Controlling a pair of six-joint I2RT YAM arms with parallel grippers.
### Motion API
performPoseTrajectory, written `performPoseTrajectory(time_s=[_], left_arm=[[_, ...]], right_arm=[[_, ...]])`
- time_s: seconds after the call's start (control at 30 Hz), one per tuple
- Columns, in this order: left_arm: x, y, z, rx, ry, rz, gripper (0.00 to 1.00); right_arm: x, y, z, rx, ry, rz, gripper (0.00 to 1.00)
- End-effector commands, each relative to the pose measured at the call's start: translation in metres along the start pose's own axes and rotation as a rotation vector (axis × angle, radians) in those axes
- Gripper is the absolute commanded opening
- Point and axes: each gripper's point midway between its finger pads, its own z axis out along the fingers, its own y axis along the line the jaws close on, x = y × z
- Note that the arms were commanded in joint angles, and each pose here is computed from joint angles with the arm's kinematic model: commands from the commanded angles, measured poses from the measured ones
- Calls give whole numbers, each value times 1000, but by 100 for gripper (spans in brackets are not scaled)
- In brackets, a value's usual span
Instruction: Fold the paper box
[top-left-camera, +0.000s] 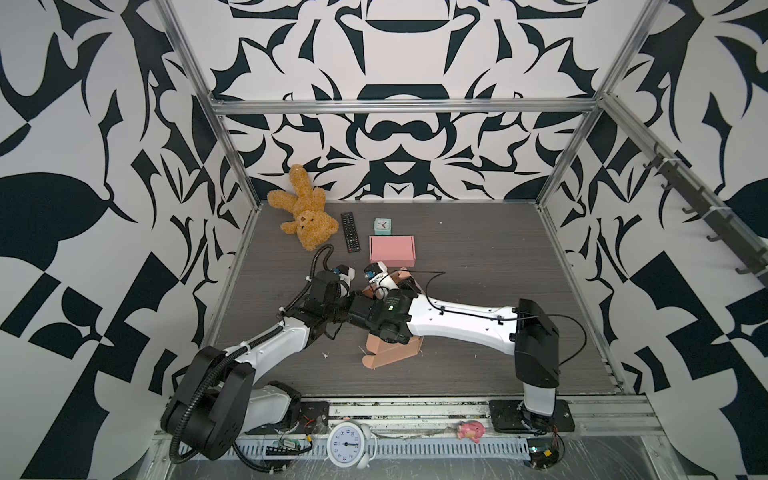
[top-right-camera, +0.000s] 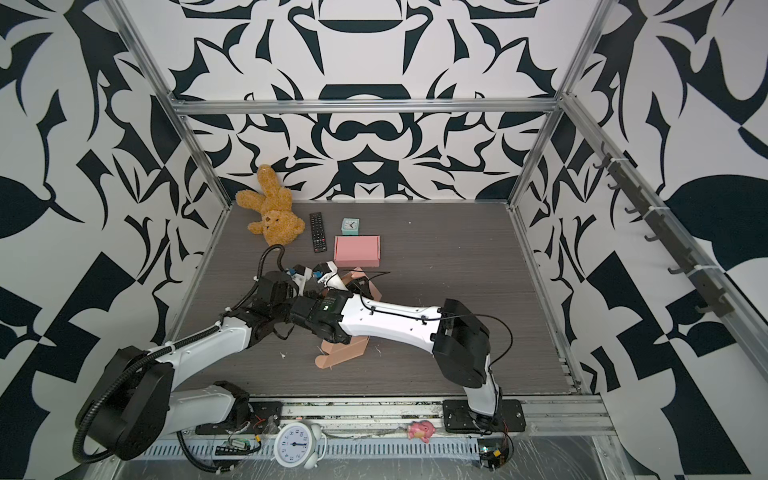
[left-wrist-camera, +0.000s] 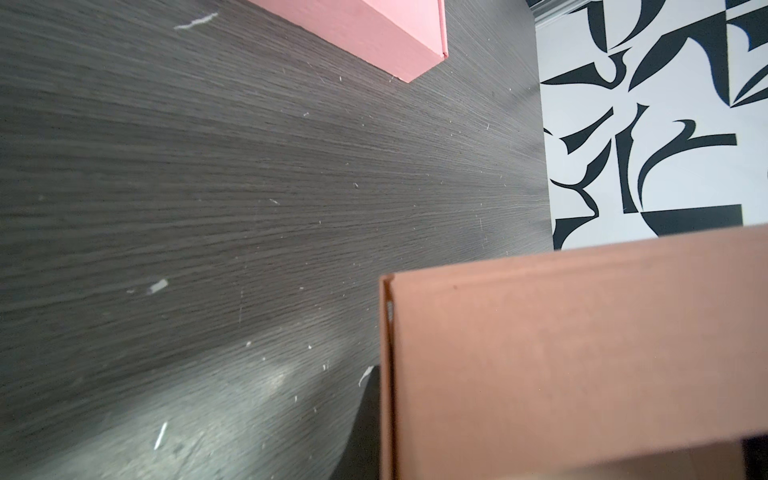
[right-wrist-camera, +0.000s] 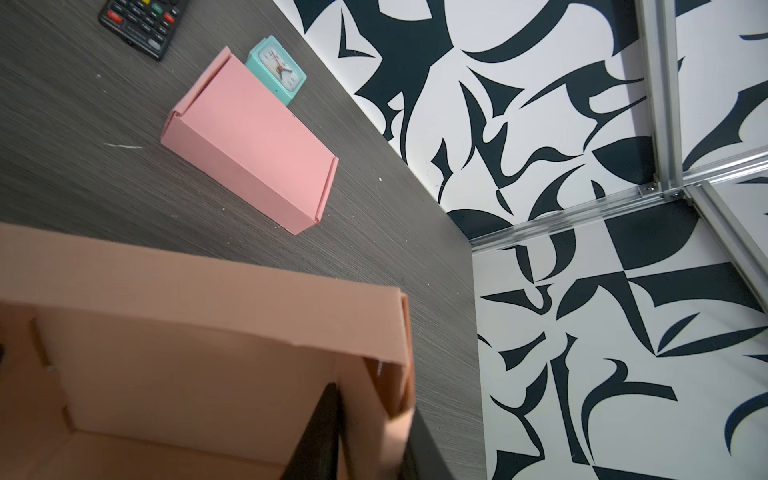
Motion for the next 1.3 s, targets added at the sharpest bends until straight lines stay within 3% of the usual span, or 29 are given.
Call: performPoseTrajectory(time_s=[0.0,0.33,0.53,1.03,1.27], left_arm=[[-15,-32,-6,106,-34,49,6],[-16,-36,-8,117,-38,51,6],[-16,-35,-10,113,-45,52,6],[-19,-28,-7,77,-57,46,6],[-19,-19,-5,29,-55,62,6]], right_arm=[[-6,-15,-5,37,-11,32,20],[-8,-10,0,89,11,-2,5],[-8,-11,-2,88,8,6,5],[-20,-14,-30,33,-65,72,28],[-20,-15,-55,-124,-122,165,53]])
